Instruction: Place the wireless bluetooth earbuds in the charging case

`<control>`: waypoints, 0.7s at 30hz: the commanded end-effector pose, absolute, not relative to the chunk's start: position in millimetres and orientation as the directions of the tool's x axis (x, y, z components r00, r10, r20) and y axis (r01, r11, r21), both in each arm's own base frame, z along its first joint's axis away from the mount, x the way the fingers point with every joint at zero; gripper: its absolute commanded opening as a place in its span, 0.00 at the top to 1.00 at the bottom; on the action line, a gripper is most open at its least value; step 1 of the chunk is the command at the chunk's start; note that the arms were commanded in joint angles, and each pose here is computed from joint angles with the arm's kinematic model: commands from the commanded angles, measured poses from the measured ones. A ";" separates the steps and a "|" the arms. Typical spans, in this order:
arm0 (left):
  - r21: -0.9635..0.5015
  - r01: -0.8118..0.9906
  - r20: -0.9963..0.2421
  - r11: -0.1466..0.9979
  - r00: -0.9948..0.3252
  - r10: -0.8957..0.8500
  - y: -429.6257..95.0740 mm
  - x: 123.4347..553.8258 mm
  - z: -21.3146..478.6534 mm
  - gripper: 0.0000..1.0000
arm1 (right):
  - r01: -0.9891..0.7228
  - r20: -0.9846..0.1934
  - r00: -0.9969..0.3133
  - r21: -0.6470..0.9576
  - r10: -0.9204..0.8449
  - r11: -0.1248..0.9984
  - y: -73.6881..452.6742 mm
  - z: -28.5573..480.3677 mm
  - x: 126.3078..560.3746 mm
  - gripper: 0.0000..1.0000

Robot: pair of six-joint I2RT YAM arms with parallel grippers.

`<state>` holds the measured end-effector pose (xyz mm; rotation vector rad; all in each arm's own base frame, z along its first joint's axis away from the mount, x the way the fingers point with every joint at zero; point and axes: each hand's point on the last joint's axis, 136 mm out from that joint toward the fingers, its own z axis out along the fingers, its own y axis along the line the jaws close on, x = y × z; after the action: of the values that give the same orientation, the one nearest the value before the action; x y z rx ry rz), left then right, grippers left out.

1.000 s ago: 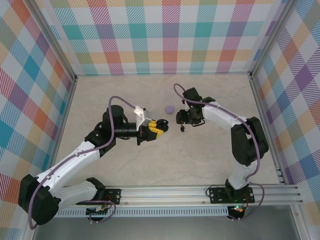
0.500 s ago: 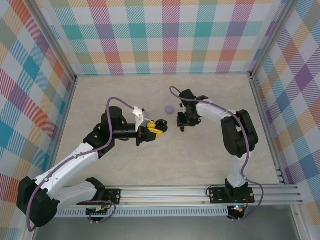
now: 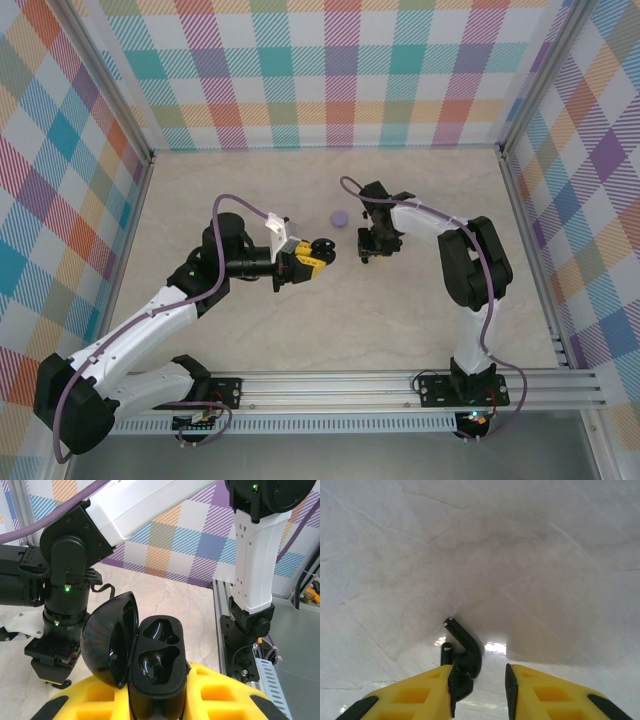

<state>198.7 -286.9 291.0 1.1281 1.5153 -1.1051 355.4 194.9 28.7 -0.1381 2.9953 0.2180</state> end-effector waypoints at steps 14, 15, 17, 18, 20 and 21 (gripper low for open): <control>-0.113 0.979 -0.982 0.167 -0.136 0.130 -290.4 196.6 295.9 0.95 | -0.025 -0.144 -0.989 -0.007 -0.026 1.000 164.9 32.0 361.1 0.67; -0.115 0.979 -0.982 0.166 -0.137 0.130 -290.5 196.9 295.5 0.95 | -0.022 -0.147 -0.989 -0.012 -0.024 1.000 163.6 33.5 361.1 0.67; -0.114 0.979 -0.982 0.167 -0.137 0.129 -290.6 197.4 296.1 0.95 | -0.016 -0.157 -0.987 -0.024 -0.020 1.000 161.0 37.1 361.6 0.67; -0.115 0.979 -0.982 0.166 -0.137 0.129 -290.9 197.1 296.0 0.95 | -0.015 -0.161 -0.987 -0.028 -0.019 0.999 159.9 38.6 361.7 0.67; -0.116 0.979 -0.982 0.168 -0.139 0.130 -290.8 197.5 294.9 0.95 | -0.018 -0.169 -0.985 -0.025 -0.022 1.000 160.0 42.3 361.5 0.67; -0.117 0.979 -0.982 0.169 -0.140 0.130 -291.0 197.8 295.0 0.95 | -0.020 -0.174 -0.985 -0.020 -0.024 1.000 160.6 43.8 361.9 0.67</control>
<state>199.3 -287.3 293.3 1.1268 1.5027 -1.1023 359.9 167.4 29.7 -0.0674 2.9887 -0.0022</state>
